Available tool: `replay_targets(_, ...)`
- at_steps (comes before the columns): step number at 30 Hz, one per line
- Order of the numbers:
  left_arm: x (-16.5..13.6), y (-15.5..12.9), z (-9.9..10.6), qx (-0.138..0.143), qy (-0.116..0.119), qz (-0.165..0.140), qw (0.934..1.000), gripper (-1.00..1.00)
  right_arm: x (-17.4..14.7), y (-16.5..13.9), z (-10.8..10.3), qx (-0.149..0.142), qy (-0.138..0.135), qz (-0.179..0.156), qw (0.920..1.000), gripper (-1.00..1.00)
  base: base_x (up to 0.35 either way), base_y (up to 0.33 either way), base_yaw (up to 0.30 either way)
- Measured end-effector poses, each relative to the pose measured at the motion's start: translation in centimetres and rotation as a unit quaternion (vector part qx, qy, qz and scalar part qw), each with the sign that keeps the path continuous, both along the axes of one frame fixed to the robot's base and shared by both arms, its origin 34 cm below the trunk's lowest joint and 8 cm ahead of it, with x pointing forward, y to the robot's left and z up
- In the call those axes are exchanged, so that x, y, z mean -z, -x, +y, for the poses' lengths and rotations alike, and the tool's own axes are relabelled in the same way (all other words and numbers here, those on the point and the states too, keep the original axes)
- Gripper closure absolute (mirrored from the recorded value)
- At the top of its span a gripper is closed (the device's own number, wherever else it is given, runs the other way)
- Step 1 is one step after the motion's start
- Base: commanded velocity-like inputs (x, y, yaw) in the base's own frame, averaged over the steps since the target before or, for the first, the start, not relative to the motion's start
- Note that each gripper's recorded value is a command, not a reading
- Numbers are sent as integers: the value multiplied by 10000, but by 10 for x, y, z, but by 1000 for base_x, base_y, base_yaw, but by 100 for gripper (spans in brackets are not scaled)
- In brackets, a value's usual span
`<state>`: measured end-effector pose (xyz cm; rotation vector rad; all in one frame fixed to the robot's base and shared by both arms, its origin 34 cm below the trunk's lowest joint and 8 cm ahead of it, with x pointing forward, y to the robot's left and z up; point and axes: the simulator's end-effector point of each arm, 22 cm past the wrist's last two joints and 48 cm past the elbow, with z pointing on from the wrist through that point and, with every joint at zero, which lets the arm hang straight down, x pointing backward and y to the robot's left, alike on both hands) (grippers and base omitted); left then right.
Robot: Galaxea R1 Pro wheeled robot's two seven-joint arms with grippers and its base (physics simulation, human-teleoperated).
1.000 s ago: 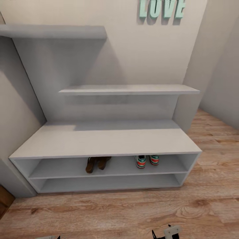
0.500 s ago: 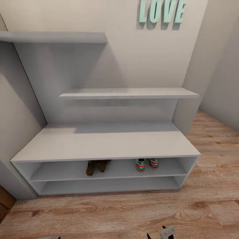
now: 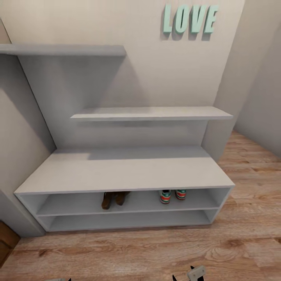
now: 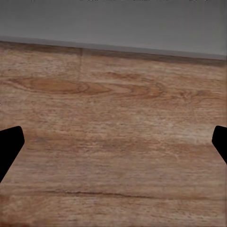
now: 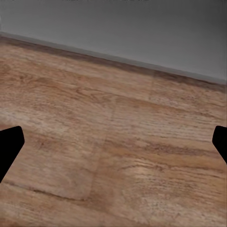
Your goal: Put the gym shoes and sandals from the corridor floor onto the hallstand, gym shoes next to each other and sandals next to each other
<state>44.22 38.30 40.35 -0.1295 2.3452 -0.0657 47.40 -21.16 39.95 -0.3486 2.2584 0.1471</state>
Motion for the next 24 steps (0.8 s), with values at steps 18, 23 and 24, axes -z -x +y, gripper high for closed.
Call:
replay_targets(18,-35,-3,0,-7,5,20,10000,-100,-31,2,0,-3,0,99,10000,-100,0,0,0)
replay_targets(23,-44,-5,0,-2,5,20,10000,-100,-39,5,0,-10,5,144,9999,-100,0,0,0)
replay_targets(24,-46,-5,0,-4,5,20,10000,-100,-41,5,0,-8,5,146,9999,-100,0,0,0)
